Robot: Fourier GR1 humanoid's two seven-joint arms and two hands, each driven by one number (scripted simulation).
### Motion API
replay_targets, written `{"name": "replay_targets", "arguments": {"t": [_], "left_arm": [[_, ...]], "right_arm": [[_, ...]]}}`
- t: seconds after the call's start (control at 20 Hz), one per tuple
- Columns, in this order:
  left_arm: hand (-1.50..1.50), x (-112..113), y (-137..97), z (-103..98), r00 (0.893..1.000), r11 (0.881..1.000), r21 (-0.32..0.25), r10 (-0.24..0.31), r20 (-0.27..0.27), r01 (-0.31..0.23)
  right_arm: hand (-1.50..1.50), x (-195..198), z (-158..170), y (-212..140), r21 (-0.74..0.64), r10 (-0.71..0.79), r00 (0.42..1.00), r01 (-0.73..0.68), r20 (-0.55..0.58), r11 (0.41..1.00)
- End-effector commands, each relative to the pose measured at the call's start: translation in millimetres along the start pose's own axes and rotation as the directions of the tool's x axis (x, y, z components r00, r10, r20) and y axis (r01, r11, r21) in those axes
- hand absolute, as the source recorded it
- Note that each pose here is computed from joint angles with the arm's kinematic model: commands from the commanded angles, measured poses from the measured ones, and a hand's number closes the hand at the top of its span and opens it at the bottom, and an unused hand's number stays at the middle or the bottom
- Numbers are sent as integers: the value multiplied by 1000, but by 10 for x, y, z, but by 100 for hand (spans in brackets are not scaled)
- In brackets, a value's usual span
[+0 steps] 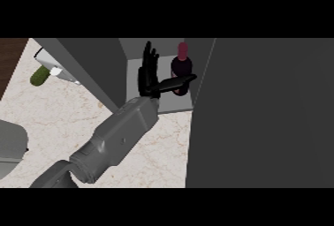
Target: Pick up the wine, place it into the cabinet and close the cabinet
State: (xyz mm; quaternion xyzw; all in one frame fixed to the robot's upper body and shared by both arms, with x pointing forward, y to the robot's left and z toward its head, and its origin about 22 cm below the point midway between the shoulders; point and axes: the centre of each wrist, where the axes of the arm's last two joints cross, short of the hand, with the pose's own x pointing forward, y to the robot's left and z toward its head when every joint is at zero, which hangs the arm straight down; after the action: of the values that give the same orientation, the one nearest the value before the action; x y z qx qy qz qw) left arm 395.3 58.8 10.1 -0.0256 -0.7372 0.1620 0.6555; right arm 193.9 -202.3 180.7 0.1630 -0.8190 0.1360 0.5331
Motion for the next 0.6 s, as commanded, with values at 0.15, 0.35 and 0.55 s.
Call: {"name": "replay_targets", "arguments": {"t": [0.15, 0.35, 0.55], "left_arm": [[-150, 113, -177, 7, 998, 1000, -21, 10, 61, -8], [-150, 16, -181, 181, 995, 997, -46, 57, 85, -54], [-150, -47, -139, 229, 995, 994, -80, 83, 54, -78]], "right_arm": [[-150, 7, 18, 24, -9, 4, 1000, -4, -17, 1000], [-150, 23, -15, 29, -15, 9, 1000, -9, -6, 1000], [-150, 7, 41, 86, -2, 4, 1000, -4, -30, 1000]]}}
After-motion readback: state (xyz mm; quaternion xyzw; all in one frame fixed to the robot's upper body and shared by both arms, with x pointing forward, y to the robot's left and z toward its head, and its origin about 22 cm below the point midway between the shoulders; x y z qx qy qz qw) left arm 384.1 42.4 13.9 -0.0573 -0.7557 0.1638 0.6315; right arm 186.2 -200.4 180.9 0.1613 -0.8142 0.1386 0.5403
